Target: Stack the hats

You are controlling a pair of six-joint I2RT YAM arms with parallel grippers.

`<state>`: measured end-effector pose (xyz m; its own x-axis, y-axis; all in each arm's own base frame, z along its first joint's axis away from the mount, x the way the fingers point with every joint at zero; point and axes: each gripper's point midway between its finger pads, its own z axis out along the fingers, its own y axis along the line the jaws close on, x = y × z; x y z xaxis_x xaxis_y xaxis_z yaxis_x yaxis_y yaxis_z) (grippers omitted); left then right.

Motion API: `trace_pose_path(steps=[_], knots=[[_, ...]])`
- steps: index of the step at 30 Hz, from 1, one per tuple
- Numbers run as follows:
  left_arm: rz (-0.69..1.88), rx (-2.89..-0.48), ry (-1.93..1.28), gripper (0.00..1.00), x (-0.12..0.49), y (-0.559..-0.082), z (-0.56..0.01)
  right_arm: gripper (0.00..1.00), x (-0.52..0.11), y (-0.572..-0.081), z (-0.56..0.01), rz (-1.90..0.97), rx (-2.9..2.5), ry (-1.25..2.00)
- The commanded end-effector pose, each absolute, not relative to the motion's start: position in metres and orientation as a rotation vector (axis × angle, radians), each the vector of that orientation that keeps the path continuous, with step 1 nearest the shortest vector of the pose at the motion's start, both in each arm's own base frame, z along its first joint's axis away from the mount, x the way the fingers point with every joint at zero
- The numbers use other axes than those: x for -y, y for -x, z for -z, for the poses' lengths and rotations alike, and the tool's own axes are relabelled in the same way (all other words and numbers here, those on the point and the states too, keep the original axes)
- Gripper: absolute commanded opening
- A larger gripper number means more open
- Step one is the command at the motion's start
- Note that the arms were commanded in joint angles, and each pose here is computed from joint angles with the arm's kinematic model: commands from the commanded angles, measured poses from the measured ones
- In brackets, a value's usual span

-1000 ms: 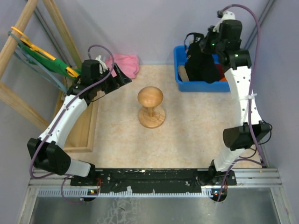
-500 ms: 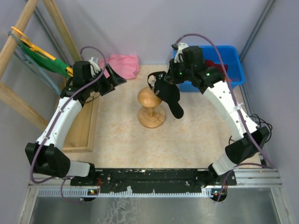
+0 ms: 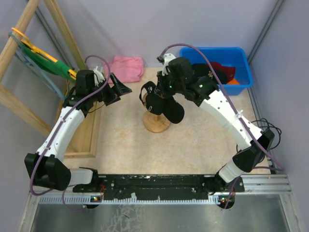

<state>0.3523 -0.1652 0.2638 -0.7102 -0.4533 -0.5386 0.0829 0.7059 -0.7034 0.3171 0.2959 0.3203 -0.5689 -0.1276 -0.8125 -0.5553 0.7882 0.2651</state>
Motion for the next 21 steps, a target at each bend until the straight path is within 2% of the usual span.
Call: trace_pose_path(steps=[1,8,13,21], knots=[[0.993,-2.145,0.253,0.99,0.168,-0.346,-0.273,0.00,-0.323,-0.310,-0.336,-0.649,-2.022,0.544],[1.076,-2.172,0.298,0.98,0.173,-0.326,-0.253,0.00,-0.338,-0.310,-0.315,-0.647,-2.034,0.532],[1.116,-2.202,0.318,0.93,0.177,-0.321,-0.238,0.00,-0.338,-0.316,-0.309,-0.610,-2.035,0.537],[1.150,-2.203,0.342,0.91,0.186,-0.331,-0.227,0.00,-0.345,-0.328,-0.300,-0.578,-2.038,0.544]])
